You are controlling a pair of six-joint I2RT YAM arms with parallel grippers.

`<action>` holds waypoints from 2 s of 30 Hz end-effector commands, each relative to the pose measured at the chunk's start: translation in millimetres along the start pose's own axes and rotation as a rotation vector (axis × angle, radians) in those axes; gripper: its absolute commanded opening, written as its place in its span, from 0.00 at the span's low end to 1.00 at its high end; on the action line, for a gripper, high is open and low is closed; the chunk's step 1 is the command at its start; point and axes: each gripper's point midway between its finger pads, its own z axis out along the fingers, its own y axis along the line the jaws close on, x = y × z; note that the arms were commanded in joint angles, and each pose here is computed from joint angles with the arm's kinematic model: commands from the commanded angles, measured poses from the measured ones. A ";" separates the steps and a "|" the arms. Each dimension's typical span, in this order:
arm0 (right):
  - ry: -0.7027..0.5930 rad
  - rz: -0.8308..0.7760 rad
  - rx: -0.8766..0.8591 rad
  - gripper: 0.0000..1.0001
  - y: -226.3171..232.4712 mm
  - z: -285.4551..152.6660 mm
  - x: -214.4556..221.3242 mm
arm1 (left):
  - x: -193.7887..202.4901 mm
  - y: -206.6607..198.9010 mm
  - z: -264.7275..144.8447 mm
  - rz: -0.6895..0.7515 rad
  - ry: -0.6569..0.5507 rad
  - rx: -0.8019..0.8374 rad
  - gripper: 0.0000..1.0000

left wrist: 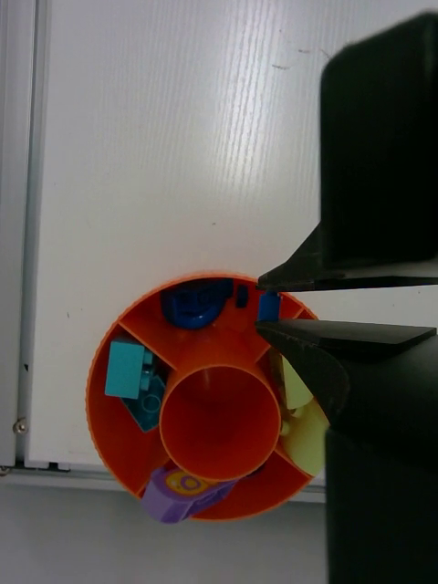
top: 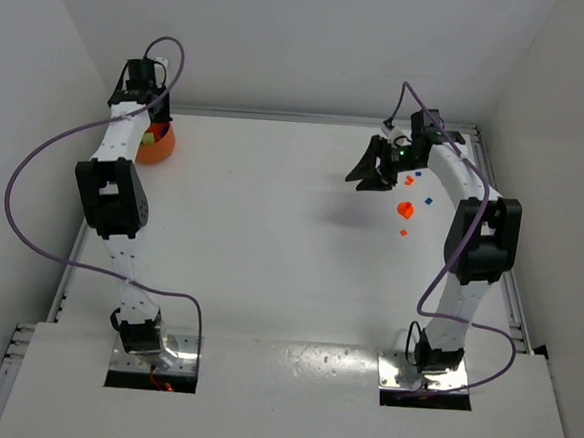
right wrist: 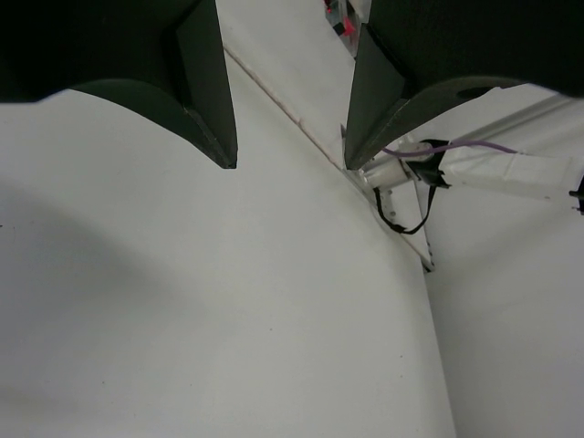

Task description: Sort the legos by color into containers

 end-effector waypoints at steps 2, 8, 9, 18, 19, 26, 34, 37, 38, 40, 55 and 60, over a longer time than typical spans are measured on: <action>0.003 -0.026 -0.019 0.51 3.2 1.2 -1.1 | -9.8 20.9 2.0 0.005 -0.026 -0.081 0.12; 0.007 -0.039 -0.032 0.51 7.4 3.8 -0.3 | -16.5 23.5 3.3 0.012 -0.044 -0.093 0.14; 0.007 -0.039 -0.032 0.51 7.4 3.8 -0.3 | -12.0 24.5 7.5 0.013 -0.033 -0.101 0.15; 0.010 -0.039 -0.040 0.51 8.9 3.6 0.3 | -17.6 28.1 9.9 0.011 -0.044 -0.120 0.30; 0.010 -0.039 -0.040 0.51 8.9 3.6 0.3 | -17.6 28.1 9.9 0.011 -0.044 -0.120 0.32; 0.010 -0.039 -0.040 0.51 8.9 3.6 0.3 | -21.6 26.9 8.7 0.011 -0.055 -0.112 0.43; 0.018 -0.032 -0.047 0.51 8.4 4.5 3.1 | -24.7 32.6 4.8 -0.005 -0.063 -0.120 0.45; -0.013 -0.057 0.037 0.47 -11.5 -2.6 -4.5 | -40.5 16.4 -16.1 0.017 -0.108 -0.016 0.45; -0.040 -0.094 0.064 0.46 -10.3 -7.5 -11.6 | -41.6 6.1 -16.2 0.031 -0.115 0.044 0.45; -0.051 -0.147 0.194 0.43 -29.9 -14.6 -15.9 | -49.7 -27.2 -46.9 0.069 -0.164 0.243 0.45; -0.089 -0.558 0.823 0.45 -170.6 -125.9 -71.4 | 14.8 -189.2 -256.8 0.261 -0.260 0.982 0.79; -0.006 -0.643 0.819 0.58 -207.3 -130.9 -81.2 | 30.6 -201.6 -270.8 0.259 -0.237 1.061 0.87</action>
